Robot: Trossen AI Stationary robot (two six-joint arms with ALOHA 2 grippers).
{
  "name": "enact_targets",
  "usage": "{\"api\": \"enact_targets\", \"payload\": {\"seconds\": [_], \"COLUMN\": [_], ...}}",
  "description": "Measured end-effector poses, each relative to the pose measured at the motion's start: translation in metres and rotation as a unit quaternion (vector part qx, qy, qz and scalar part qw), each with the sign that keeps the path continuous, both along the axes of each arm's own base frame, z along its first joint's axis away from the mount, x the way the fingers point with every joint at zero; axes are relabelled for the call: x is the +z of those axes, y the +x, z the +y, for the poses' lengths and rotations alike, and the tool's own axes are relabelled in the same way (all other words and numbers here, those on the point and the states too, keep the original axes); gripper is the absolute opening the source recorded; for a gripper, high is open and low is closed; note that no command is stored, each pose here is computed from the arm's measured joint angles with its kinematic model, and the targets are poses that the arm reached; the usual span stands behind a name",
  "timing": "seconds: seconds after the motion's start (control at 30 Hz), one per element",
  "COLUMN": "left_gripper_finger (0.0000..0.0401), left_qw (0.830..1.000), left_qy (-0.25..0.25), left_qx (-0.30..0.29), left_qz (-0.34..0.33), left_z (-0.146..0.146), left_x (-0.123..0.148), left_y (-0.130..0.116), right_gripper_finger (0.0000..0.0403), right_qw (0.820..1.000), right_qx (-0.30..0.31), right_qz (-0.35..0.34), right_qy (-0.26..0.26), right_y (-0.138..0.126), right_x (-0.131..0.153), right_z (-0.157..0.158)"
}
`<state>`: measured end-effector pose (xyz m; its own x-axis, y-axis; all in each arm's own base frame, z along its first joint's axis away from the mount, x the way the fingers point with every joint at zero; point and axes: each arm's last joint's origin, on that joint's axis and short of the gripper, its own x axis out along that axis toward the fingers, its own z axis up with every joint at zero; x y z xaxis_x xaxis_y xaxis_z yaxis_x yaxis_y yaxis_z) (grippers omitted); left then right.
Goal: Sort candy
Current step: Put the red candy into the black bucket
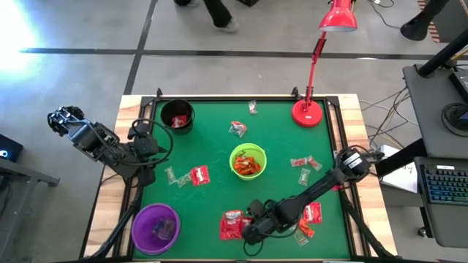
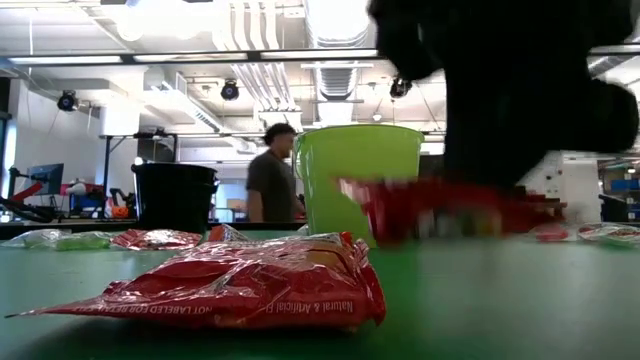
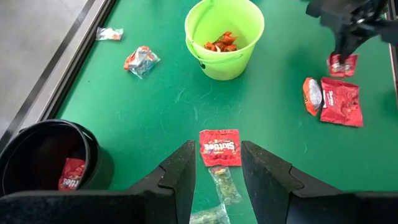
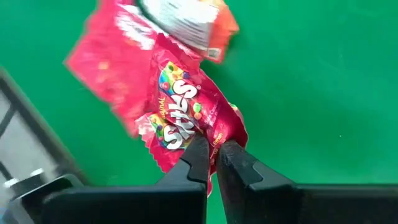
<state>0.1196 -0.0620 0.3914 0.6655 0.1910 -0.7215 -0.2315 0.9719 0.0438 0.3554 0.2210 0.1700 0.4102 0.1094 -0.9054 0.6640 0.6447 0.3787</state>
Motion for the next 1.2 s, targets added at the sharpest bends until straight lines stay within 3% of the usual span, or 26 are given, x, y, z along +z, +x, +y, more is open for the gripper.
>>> {"api": "enact_targets", "payload": {"seconds": [0.27,0.43,0.67,0.8,0.97,1.2], "left_gripper_finger": [0.0111,0.0111,0.0111,0.0107,0.0099,0.0115], "left_qw": [1.0,1.0,0.999,0.997,0.995,0.996], "left_qy": [-0.013,-0.009,0.031,0.05,0.068,0.019], "left_qx": [0.015,0.016,0.032,0.037,0.067,0.089], "left_qz": [-0.001,0.0,-0.025,-0.039,-0.011,-0.015], "left_z": [-0.001,-0.002,0.001,0.004,0.012,0.017], "left_x": [-0.001,-0.002,-0.001,-0.004,-0.024,-0.046], "left_y": [0.001,0.003,0.008,0.015,0.022,0.038], "right_gripper_finger": [0.0008,0.0008,0.0008,0.0008,0.0008,0.0008], "right_qw": [0.998,0.992,0.976,0.968,0.961,0.956], "right_qx": [0.033,0.054,0.069,0.083,0.091,0.104], "right_qz": [0.008,-0.042,-0.101,-0.111,-0.103,-0.107], "right_qy": [-0.051,-0.103,-0.182,-0.211,-0.238,-0.252], "right_y": [0.006,0.016,0.036,0.048,0.058,0.067], "right_x": [0.051,0.092,0.137,0.149,0.155,0.167], "right_z": [0.002,-0.003,-0.036,-0.06,-0.09,-0.123]}}
